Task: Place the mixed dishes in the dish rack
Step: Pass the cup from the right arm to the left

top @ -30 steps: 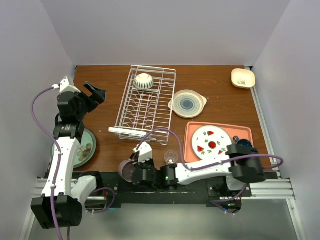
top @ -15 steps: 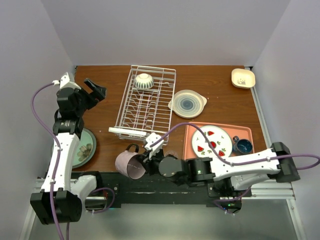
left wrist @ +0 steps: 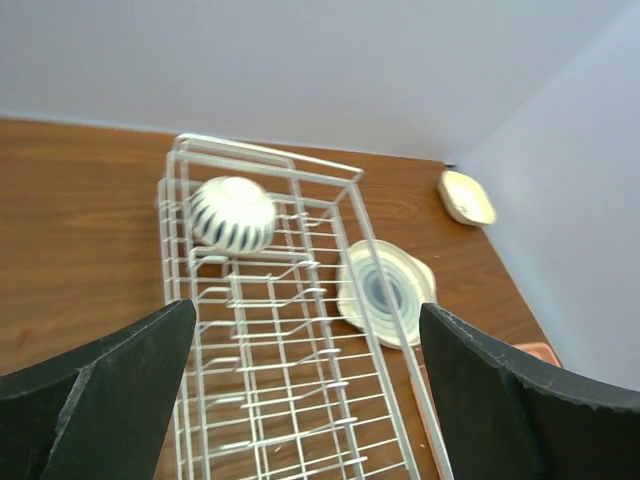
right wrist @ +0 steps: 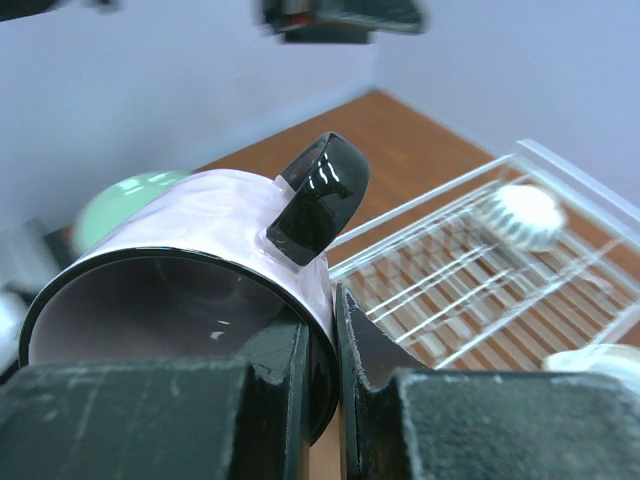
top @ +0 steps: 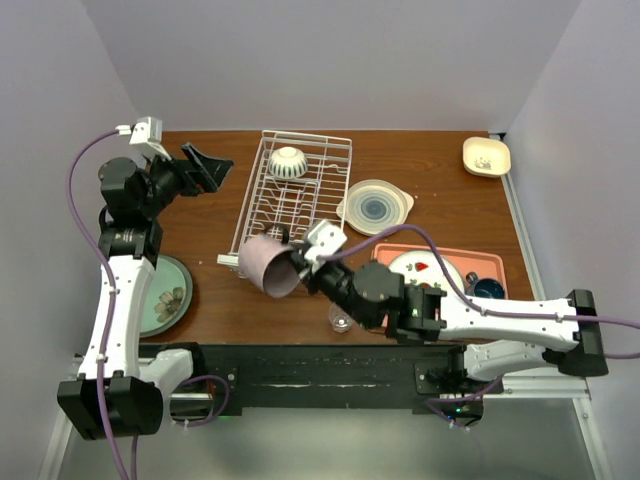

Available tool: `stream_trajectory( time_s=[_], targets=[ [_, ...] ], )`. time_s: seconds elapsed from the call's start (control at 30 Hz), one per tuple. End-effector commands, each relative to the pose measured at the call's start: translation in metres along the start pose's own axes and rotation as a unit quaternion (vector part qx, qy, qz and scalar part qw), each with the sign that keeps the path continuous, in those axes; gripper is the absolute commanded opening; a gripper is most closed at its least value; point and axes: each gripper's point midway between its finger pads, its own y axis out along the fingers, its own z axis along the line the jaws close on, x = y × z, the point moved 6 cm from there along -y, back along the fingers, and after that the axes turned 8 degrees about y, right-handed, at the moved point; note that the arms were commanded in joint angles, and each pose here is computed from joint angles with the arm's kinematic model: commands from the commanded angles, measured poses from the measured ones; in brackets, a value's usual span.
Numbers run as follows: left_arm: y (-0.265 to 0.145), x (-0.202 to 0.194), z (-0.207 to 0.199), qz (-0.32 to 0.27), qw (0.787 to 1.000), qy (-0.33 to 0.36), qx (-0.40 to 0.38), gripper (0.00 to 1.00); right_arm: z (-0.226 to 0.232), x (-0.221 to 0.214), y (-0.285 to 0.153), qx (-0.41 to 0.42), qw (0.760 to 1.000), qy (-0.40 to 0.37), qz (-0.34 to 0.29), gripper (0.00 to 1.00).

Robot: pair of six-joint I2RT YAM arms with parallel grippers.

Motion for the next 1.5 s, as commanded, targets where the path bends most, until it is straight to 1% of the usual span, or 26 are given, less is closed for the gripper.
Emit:
stream_trajectory(
  time_s=[0.0, 0.13, 0.23, 0.27, 0.3, 0.37, 0.43, 0.47, 0.5, 0.57, 0.6, 0.7, 0.8, 0.87, 0.93, 0.97, 1.03, 1.07, 1.13, 1.23, 1.27, 1.33, 1.37, 1.4, 1.43, 1.47],
  targets=[
    [-0.003, 0.027, -0.041, -0.042, 0.987, 0.057, -0.145, 0.98, -0.037, 0.065, 0.025, -0.032, 0.993, 0.017, -0.117, 0.0],
    [0.004, 0.029, -0.044, -0.048, 0.986, 0.055, -0.153, 0.97, -0.062, 0.075, 0.041, -0.052, 0.987, -0.001, -0.154, 0.0],
    [0.009, 0.028, -0.048, -0.046, 0.985, 0.044, -0.162, 0.97, -0.085, 0.078, 0.059, -0.098, 0.982, -0.019, -0.16, 0.0],
    [0.011, 0.026, -0.055, -0.043, 0.983, 0.052, -0.172, 0.97, -0.097, 0.077, 0.069, -0.124, 0.979, -0.024, -0.159, 0.0],
    [0.013, 0.027, -0.051, -0.045, 0.985, 0.058, -0.158, 0.97, -0.103, 0.077, 0.074, -0.138, 0.977, -0.028, -0.157, 0.0],
    [0.019, 0.019, -0.068, -0.031, 0.983, 0.074, -0.165, 0.97, -0.119, 0.085, 0.084, -0.183, 0.969, -0.033, -0.164, 0.0],
    [0.023, 0.016, -0.07, -0.032, 0.985, 0.077, -0.148, 0.95, -0.127, 0.074, 0.104, -0.212, 0.964, -0.051, -0.149, 0.0],
    [0.027, 0.013, -0.073, -0.029, 0.985, 0.081, -0.151, 0.93, -0.132, 0.083, 0.109, -0.233, 0.958, -0.05, -0.157, 0.0],
    [0.028, 0.012, -0.072, -0.031, 0.986, 0.081, -0.145, 0.92, -0.136, 0.07, 0.12, -0.257, 0.954, -0.057, -0.14, 0.0],
    [0.03, 0.01, -0.071, -0.039, 0.986, 0.086, -0.138, 0.9, -0.142, 0.078, 0.127, -0.289, 0.945, -0.062, -0.142, 0.0],
    [0.031, 0.01, -0.071, -0.043, 0.986, 0.087, -0.136, 0.9, -0.144, 0.067, 0.136, -0.305, 0.941, -0.07, -0.128, 0.0],
    [0.034, 0.011, -0.069, -0.051, 0.986, 0.096, -0.123, 0.9, -0.15, 0.07, 0.143, -0.331, 0.932, -0.072, -0.128, 0.0],
    [0.043, 0.004, -0.069, -0.041, 0.986, 0.103, -0.121, 0.89, -0.157, 0.07, 0.149, -0.341, 0.929, -0.059, -0.13, 0.0],
    [0.057, -0.009, -0.07, -0.018, 0.987, 0.109, -0.115, 0.87, -0.161, 0.073, 0.15, -0.339, 0.93, -0.045, -0.131, 0.0],
    [0.068, -0.017, -0.067, 0.0, 0.99, 0.115, -0.086, 0.85, -0.161, 0.076, 0.15, -0.333, 0.933, -0.036, -0.135, 0.0],
    [0.079, -0.028, -0.067, 0.017, 0.99, 0.12, -0.073, 0.82, -0.162, 0.079, 0.15, -0.329, 0.934, -0.033, -0.139, 0.0],
    [0.091, -0.035, -0.067, 0.034, 0.99, 0.121, -0.059, 0.75, -0.163, 0.081, 0.149, -0.326, 0.935, -0.032, -0.139, 0.0],
    [0.095, -0.035, -0.067, 0.033, 0.991, 0.122, -0.045, 0.7, -0.165, 0.083, 0.149, -0.326, 0.934, -0.032, -0.14, 0.0],
    [0.099, -0.04, -0.063, 0.048, 0.992, 0.118, -0.025, 0.63, -0.166, 0.082, 0.148, -0.322, 0.936, -0.031, -0.139, 0.0],
    [0.103, -0.034, -0.062, 0.036, 0.993, 0.113, -0.004, 0.56, -0.165, 0.081, 0.147, -0.311, 0.94, -0.026, -0.137, 0.0],
    [0.105, -0.033, -0.063, 0.032, 0.994, 0.107, 0.002, 0.46, -0.166, 0.079, 0.147, -0.311, 0.94, -0.026, -0.135, 0.0],
    [0.107, -0.032, -0.065, 0.027, 0.994, 0.102, 0.006, 0.35, -0.165, 0.076, 0.147, -0.311, 0.941, -0.023, -0.131, 0.0],
    [0.107, -0.03, -0.065, 0.024, 0.995, 0.097, 0.012, 0.22, -0.166, 0.075, 0.147, -0.312, 0.941, -0.021, -0.129, 0.0],
    [0.108, -0.031, -0.065, 0.024, 0.995, 0.096, 0.014, 0.17, -0.165, 0.075, 0.147, -0.309, 0.942, -0.019, -0.129, 0.0],
    [0.112, -0.025, -0.067, 0.009, 0.995, 0.098, 0.012, 0.11, -0.164, 0.072, 0.147, -0.304, 0.945, -0.016, -0.124, 0.0],
    [0.113, -0.024, -0.068, 0.006, 0.995, 0.098, 0.016, 0.0, -0.164, 0.071, 0.147, -0.3, 0.946, -0.014, -0.122, 0.0]
  ],
)
